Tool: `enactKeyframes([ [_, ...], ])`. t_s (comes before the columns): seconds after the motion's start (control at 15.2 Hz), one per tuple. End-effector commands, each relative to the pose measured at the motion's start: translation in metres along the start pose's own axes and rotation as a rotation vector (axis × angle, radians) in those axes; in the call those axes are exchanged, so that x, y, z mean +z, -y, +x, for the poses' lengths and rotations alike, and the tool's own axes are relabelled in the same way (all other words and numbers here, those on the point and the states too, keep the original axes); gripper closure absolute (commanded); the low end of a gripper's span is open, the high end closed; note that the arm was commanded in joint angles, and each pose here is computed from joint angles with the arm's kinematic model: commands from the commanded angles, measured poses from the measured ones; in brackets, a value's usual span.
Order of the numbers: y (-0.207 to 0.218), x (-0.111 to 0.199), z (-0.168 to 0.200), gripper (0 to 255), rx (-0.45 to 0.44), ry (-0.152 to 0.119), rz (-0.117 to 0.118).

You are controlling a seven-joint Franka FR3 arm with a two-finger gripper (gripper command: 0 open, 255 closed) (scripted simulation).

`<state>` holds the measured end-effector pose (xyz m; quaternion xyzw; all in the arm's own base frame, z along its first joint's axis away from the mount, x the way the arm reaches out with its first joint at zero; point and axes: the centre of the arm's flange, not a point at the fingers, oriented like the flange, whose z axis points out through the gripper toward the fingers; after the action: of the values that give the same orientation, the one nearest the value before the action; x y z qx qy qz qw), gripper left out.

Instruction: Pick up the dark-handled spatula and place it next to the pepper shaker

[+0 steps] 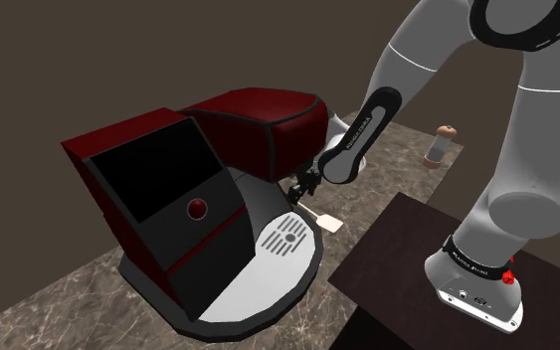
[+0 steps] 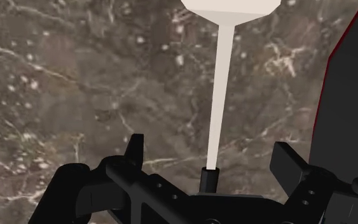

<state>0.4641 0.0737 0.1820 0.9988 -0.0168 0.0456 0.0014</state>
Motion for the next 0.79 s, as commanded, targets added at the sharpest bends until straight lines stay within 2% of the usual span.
enactKeyframes([
  [0.0,0.005,0.013,-0.006,255,-0.008,0.025,0.002],
  [0.26,0.007,0.011,-0.006,255,-0.008,0.025,0.002],
  [0.73,0.006,-0.027,-0.005,255,-0.008,0.025,0.002],
])
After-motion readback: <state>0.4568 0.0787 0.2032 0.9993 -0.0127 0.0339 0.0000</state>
